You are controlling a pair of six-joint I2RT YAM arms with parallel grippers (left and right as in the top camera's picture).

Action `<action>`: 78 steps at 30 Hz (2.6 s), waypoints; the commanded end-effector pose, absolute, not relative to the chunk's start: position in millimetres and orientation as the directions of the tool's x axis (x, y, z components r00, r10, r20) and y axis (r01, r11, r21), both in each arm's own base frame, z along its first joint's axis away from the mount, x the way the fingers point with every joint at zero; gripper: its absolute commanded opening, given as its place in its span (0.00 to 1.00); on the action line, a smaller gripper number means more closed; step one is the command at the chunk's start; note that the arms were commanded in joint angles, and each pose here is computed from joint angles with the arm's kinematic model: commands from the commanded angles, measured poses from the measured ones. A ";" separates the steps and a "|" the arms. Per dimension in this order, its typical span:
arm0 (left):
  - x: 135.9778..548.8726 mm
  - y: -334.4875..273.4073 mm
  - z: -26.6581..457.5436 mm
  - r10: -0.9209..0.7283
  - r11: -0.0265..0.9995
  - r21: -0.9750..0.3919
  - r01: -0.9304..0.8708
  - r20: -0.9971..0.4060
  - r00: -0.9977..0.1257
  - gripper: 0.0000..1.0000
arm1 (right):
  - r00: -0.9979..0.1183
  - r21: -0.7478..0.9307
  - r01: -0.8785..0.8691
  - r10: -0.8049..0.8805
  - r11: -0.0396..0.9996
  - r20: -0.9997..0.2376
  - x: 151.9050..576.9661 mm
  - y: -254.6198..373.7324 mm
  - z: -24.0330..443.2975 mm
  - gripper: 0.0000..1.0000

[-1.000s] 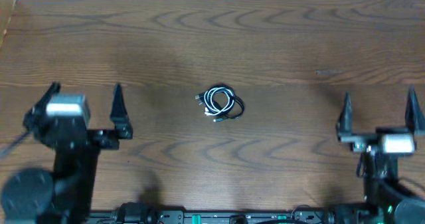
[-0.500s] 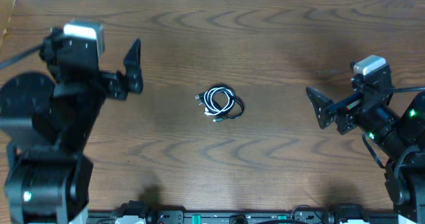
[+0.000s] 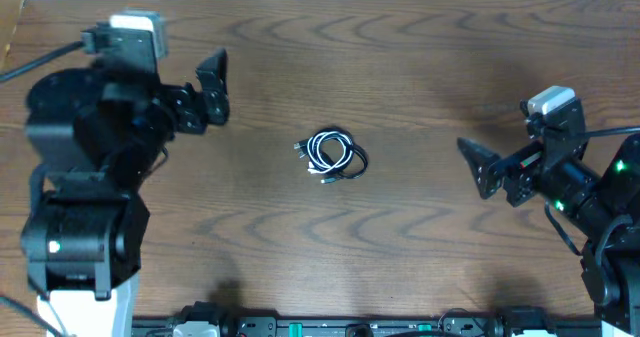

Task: Untangle cables
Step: 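Raise both grippers and move them toward the cable bundle, then lower both grippers onto the black and white cable bundle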

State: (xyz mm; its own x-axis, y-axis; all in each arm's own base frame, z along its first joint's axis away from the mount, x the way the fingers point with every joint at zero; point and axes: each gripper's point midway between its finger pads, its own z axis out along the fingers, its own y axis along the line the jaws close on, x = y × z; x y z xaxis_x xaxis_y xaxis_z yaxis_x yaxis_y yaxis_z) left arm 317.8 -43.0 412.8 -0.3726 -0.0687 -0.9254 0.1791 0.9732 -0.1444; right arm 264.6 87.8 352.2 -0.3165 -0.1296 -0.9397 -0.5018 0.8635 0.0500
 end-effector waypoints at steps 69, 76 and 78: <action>354.2 -176.1 41.6 0.005 0.954 -0.299 -0.002 0.023 -1.000 0.52 | -0.930 0.441 -0.278 -0.124 0.853 -0.346 360.8 233.5 49.8 0.38; 352.9 -163.4 29.9 -0.051 0.993 -0.109 -0.049 -0.022 -0.998 0.52 | -0.931 0.417 -0.267 -0.121 0.869 -0.345 361.8 228.6 47.1 0.56; 351.4 -167.0 26.3 -0.041 0.993 -0.110 -0.038 -0.024 -0.999 0.52 | -0.932 0.416 -0.269 -0.125 0.869 -0.341 359.9 229.6 46.6 0.60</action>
